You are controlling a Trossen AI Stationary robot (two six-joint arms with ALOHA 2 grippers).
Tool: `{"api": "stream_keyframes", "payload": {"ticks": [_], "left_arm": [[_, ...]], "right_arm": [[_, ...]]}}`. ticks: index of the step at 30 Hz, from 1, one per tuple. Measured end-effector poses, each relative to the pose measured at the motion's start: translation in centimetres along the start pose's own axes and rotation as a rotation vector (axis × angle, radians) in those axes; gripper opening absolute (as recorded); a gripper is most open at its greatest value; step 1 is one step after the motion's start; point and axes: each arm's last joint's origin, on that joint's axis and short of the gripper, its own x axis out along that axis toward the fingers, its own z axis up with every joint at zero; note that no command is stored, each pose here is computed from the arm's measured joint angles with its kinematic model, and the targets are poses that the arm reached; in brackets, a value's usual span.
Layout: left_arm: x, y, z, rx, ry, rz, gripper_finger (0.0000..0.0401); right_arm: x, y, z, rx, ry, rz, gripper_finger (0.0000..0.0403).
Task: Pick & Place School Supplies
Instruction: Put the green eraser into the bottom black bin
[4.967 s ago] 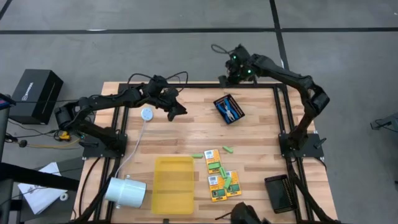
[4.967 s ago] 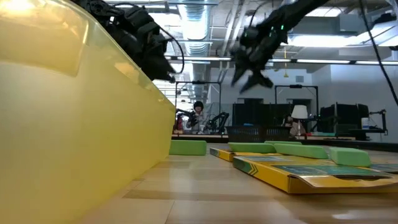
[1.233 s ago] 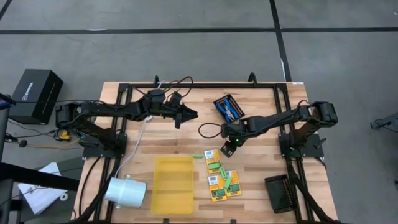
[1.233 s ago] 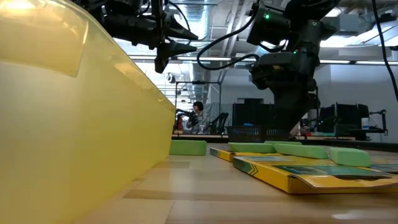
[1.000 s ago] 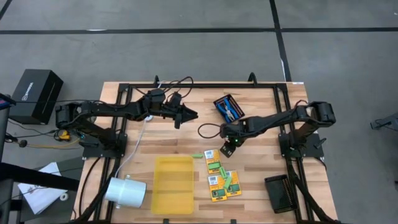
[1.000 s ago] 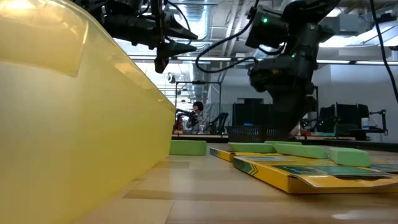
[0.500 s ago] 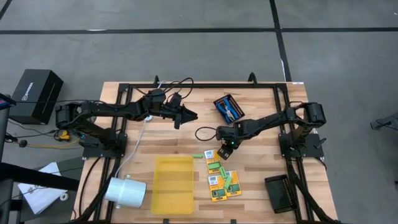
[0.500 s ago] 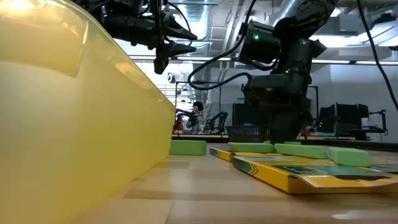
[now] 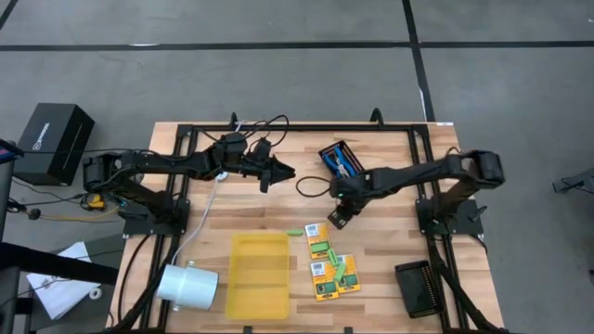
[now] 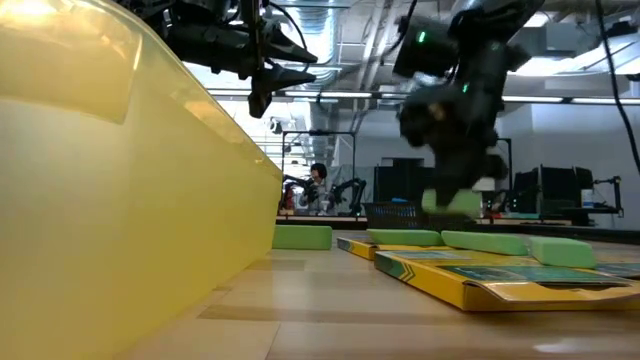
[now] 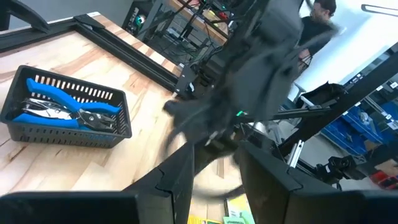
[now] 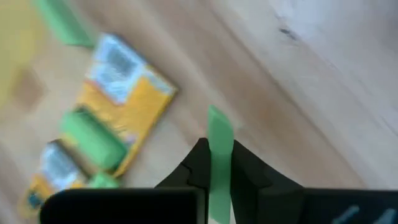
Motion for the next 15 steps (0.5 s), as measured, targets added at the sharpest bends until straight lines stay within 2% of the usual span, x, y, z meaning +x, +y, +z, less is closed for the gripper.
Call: {"api": "stream_keyframes", "payload": {"ticks": [5, 10, 15], "left_arm": [[0.0, 0.0, 0.1, 0.013, -0.007, -0.004, 0.0121], [0.0, -0.1, 0.1, 0.031, -0.012, -0.007, 0.0121], [0.0, -0.1, 0.2, 0.038, -0.016, -0.008, 0.0121]], "right_arm": [[-4.0, 0.2, -1.9, 0.024, 0.007, 0.012, 0.0022], [-7.7, 0.5, -6.2, 0.031, 0.103, -0.022, 0.0022], [-10.3, 1.6, -10.2, 0.09, 0.151, 0.045, 0.0022]]}}
